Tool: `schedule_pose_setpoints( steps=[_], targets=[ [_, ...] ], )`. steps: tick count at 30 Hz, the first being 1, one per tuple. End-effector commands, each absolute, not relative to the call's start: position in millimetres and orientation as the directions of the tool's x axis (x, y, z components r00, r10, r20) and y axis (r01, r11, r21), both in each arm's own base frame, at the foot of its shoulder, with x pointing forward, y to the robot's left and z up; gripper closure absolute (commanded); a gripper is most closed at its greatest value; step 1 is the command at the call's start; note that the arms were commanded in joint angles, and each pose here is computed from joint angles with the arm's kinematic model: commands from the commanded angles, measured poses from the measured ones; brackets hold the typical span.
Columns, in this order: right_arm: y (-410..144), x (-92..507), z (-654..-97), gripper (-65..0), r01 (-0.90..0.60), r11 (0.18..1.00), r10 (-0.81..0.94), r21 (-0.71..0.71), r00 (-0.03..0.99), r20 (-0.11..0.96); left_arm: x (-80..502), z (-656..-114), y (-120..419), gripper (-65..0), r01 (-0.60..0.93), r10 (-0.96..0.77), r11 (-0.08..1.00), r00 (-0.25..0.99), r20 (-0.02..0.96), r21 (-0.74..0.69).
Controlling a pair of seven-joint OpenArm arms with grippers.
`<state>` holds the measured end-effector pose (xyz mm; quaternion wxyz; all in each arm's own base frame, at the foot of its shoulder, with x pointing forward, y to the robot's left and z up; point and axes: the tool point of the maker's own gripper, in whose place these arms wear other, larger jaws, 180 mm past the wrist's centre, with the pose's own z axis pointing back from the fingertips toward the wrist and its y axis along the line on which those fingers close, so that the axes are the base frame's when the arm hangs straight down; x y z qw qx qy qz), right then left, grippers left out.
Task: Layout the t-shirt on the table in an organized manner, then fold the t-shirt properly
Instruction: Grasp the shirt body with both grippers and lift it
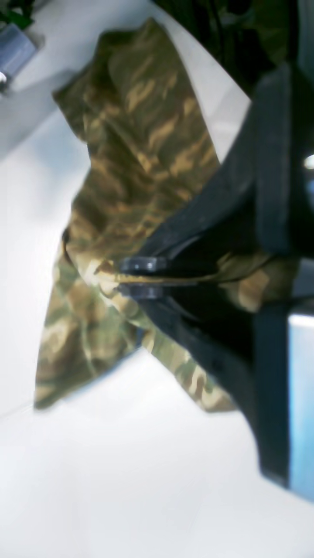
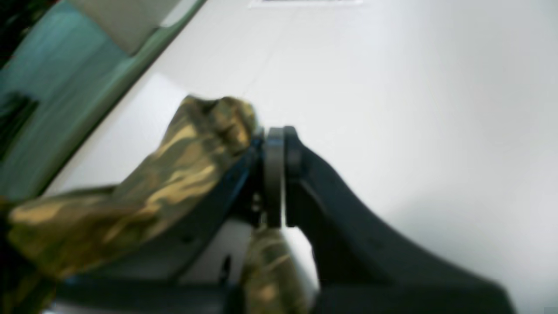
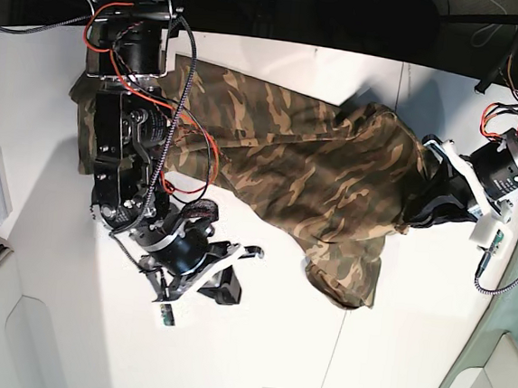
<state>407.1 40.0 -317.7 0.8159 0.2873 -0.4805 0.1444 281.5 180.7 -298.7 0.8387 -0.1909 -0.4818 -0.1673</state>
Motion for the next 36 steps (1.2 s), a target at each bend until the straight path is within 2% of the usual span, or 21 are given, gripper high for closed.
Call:
schedule_pose_setpoints(
  steps=[1,3,4,5,10,11,12,15,16,22,29,33,36],
  targets=[
    [56,411,-300,-12.5,-0.547,0.764,-0.074,0.342,0.452,0.889,282,-286,177,0.0,0.490,-0.087,0.857,0.446,0.891,-0.162],
    [70,405,-316,-32.5,-0.554,0.753,-0.072,0.356,0.468,0.881,273,-290,170,0.0,0.516,-0.085,0.836,0.455,0.886,-0.184],
    [77,402,-327,-38.6,-0.562,0.749,-0.060,0.350,0.469,0.881,268,-292,167,0.0,0.525,-0.086,0.829,0.460,0.884,-0.193],
    [84,400,-339,-40.6,-0.572,0.747,-0.043,0.340,0.469,0.882,264,-294,164,0.0,0.534,-0.080,0.819,0.467,0.881,-0.209],
    [116,370,-409,-40.1,-0.603,0.720,0.044,0.342,0.532,0.846,243,-307,151,0.0,0.539,-0.043,0.796,0.507,0.861,-0.277],
    [122,360,-422,-37.5,-0.620,0.711,0.084,0.333,0.544,0.835,240,-309,150,0.0,0.535,-0.037,0.795,0.516,0.856,-0.288],
    [126,351,-433,-32.3,-0.637,0.703,0.129,0.315,0.551,0.824,237,-312,148,0.0,0.529,-0.029,0.794,0.523,0.852,-0.298],
    [130,336,-449,-5.0,-0.673,0.692,0.211,0.263,0.536,0.817,234,-314,144,0.0,0.519,-0.007,0.793,0.531,0.847,-0.319],
    [130,336,-448,0.0,-0.673,0.693,0.205,0.257,0.526,0.825,234,-315,144,0.0,0.517,-0.004,0.794,0.531,0.847,-0.320],
    [123,367,-402,0.0,-0.659,0.720,0.119,0.216,0.423,0.898,231,-320,144,0.0,0.518,-0.028,0.797,0.545,0.838,-0.310],
    [69,416,-315,0.0,-0.556,0.817,0.018,0.155,0.292,0.956,227,-322,140,0.0,0.545,-0.054,0.781,0.548,0.835,-0.307],
    [45,403,-281,0.0,-0.540,0.830,-0.004,0.143,0.250,0.968,226,-322,140,0.0,0.547,-0.060,0.780,0.550,0.833,-0.305],
    [37,379,-279,0.0,-0.534,0.825,-0.037,0.185,0.276,0.961,225,-325,141,0.0,0.548,-0.073,0.779,0.561,0.824,-0.304]
  ],
)
